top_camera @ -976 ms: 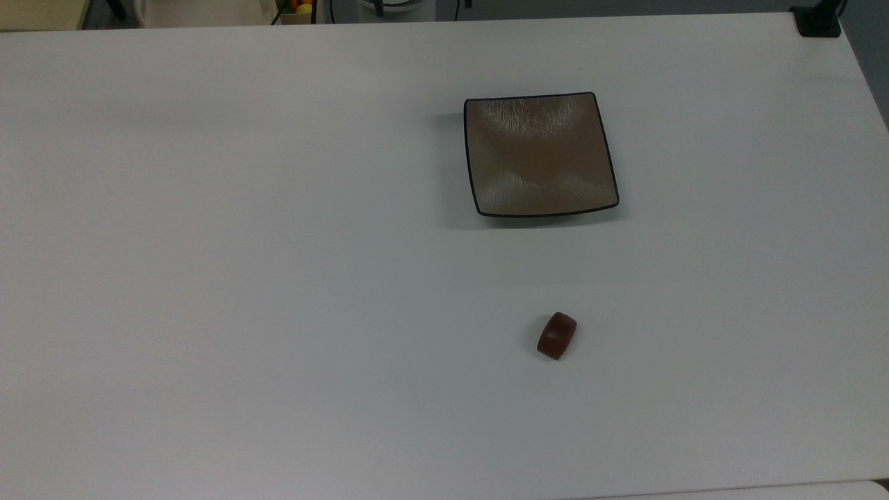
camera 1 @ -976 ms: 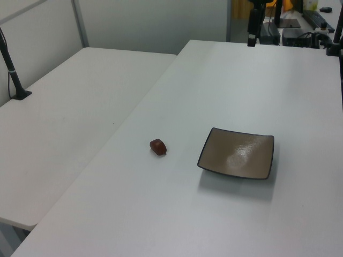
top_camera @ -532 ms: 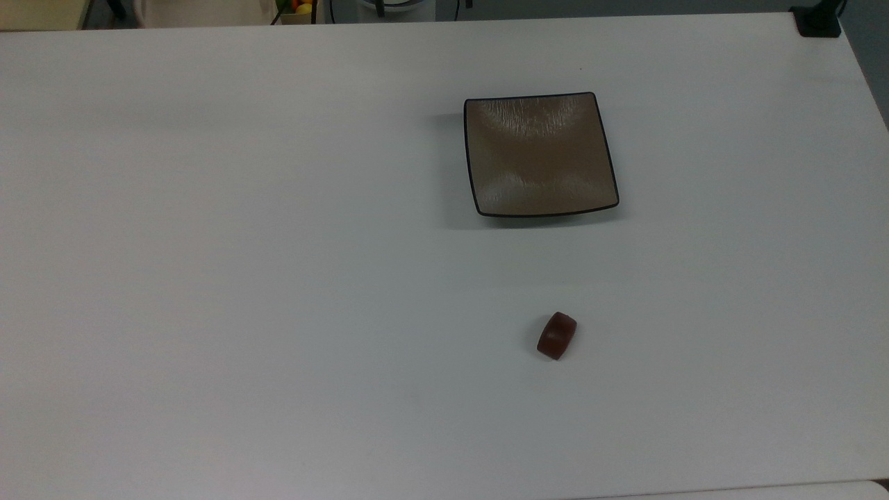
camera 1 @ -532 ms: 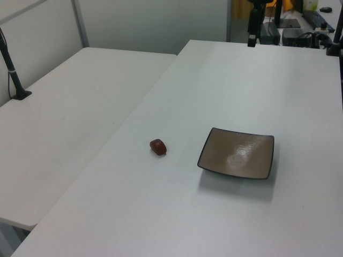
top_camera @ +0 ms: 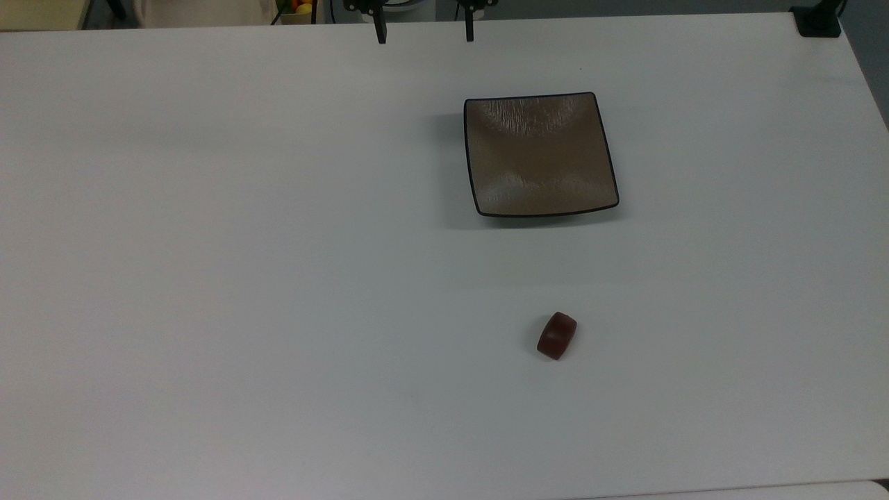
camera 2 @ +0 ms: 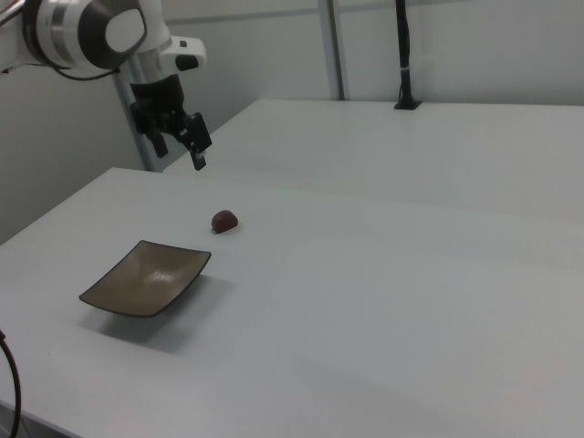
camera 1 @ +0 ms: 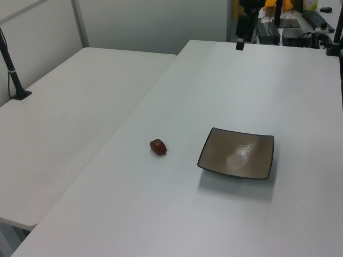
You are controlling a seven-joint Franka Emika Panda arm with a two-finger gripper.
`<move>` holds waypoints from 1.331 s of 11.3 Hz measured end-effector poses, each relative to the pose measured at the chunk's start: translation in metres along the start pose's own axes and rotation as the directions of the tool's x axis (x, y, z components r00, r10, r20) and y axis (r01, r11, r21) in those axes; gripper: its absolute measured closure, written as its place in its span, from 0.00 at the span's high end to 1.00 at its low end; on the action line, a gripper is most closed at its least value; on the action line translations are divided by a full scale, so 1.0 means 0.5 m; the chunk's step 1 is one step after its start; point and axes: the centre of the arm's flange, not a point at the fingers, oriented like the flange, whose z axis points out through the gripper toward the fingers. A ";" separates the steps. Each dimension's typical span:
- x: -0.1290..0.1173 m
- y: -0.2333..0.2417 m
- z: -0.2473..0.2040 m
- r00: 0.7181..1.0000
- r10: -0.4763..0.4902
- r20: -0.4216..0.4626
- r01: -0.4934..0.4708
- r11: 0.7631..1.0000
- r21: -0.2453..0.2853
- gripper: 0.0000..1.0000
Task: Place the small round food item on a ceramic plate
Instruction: 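Move the open gripper over the plate toward the brown food item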
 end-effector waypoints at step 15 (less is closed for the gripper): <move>0.271 -0.264 0.403 0.820 0.551 -0.152 -0.529 0.832 0.165 1.00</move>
